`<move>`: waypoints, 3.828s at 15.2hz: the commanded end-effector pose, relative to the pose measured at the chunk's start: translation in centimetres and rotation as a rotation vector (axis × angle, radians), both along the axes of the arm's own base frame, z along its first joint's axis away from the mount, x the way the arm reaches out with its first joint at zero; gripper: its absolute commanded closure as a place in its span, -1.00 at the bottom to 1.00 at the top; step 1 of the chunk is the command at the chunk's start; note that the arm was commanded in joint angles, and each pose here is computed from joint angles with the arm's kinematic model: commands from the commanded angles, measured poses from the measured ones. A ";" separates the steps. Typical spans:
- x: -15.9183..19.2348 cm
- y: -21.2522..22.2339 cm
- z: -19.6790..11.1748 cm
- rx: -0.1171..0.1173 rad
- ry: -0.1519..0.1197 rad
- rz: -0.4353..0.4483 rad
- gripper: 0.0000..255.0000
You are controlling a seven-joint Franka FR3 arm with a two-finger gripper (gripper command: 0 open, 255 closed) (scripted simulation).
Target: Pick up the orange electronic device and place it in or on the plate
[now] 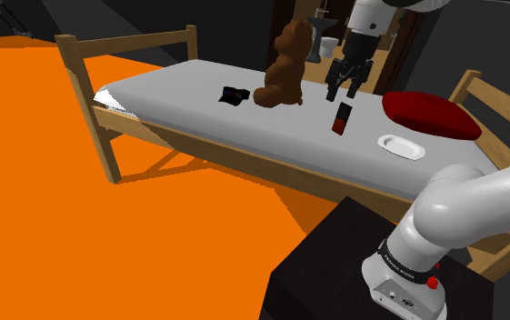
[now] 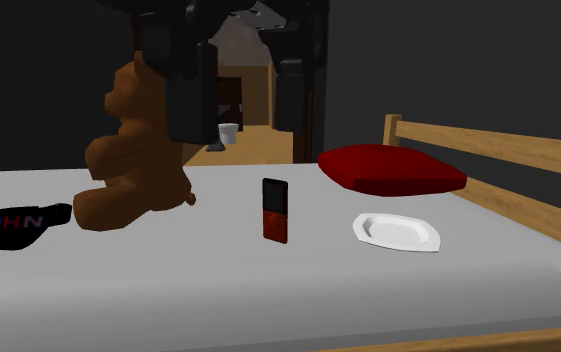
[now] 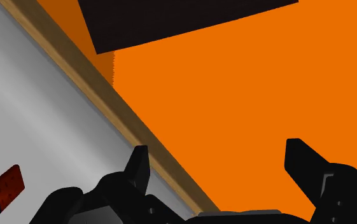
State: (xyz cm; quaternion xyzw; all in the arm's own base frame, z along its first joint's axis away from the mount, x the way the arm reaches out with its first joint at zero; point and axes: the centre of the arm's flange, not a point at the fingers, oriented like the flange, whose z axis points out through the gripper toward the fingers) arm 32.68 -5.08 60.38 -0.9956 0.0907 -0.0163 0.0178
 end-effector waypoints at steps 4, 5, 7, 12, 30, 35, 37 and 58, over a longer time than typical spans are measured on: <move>3.1 -5.4 -2.2 -0.006 0.002 -0.047 -1.00; 3.7 -6.5 -2.5 -0.007 0.002 -0.057 -1.00; 4.8 -8.8 -3.3 -0.009 0.003 -0.076 -1.00; 7.4 -14.4 -5.2 -0.013 0.005 -0.123 -1.00; 14.3 -35.8 -11.9 -0.031 0.012 -0.293 -1.00; 15.4 -40.9 -13.4 -0.035 0.014 -0.332 -1.00; 15.5 -40.9 -14.4 -0.035 0.014 -0.332 -1.00; 15.5 -41.0 -17.3 -0.035 0.014 -0.332 1.00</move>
